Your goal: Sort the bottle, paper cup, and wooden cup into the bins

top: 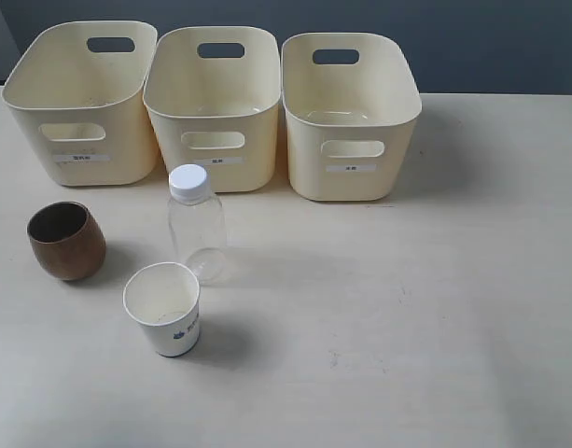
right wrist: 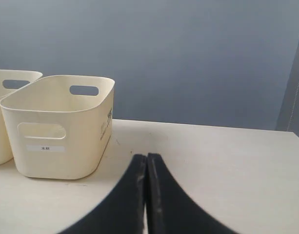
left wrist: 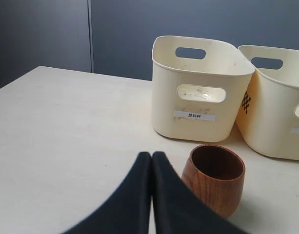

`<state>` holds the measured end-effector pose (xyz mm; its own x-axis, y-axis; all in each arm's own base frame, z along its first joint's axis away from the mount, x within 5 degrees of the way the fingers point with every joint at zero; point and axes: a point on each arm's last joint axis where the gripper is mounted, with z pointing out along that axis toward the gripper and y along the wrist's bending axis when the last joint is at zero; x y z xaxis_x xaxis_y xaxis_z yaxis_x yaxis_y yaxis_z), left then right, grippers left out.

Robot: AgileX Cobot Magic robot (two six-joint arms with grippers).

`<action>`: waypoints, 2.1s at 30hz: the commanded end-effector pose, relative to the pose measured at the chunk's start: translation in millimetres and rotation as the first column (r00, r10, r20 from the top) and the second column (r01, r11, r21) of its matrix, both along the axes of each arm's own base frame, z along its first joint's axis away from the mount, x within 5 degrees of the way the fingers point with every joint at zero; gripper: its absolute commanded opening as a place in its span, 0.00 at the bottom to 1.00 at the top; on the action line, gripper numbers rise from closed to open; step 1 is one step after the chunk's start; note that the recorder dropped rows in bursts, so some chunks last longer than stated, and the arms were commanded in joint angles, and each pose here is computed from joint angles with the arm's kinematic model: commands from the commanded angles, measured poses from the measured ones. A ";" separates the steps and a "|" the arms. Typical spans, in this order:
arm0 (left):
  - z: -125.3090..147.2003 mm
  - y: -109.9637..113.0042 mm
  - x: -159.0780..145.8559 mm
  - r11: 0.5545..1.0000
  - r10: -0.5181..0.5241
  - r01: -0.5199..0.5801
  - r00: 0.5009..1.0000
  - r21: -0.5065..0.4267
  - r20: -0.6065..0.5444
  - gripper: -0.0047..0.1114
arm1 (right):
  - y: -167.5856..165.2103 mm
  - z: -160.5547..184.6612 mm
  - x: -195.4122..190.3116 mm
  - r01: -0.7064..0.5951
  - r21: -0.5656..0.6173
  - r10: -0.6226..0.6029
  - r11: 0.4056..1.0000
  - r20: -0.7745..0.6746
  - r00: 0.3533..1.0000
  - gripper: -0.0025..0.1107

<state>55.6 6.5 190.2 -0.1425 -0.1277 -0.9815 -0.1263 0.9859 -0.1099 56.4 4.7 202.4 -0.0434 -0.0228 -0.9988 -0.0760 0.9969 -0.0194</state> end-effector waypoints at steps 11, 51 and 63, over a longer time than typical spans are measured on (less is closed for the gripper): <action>2.0 -0.2 -0.4 1.000 -0.003 0.003 1.000 0.003 0.013 0.04 | -0.3 -0.4 -0.2 0.004 0.006 -0.004 1.000 0.008 1.000 0.02; 2.0 -0.2 -0.4 1.000 -0.003 0.003 1.000 0.003 0.013 0.04 | -5.8 21.9 -1.8 -0.018 0.456 -0.078 0.890 0.189 0.979 0.02; 2.0 -0.2 -0.4 1.000 -0.003 0.003 1.000 0.003 0.013 0.04 | 5.6 128.6 13.2 -0.074 0.287 0.041 0.955 0.117 0.992 0.02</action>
<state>55.6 6.5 190.2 -0.1425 -0.1277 -0.9815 -0.1263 0.9859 -0.1099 59.6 6.8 316.9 0.1290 0.3675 -0.9210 -0.1514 0.9252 0.3480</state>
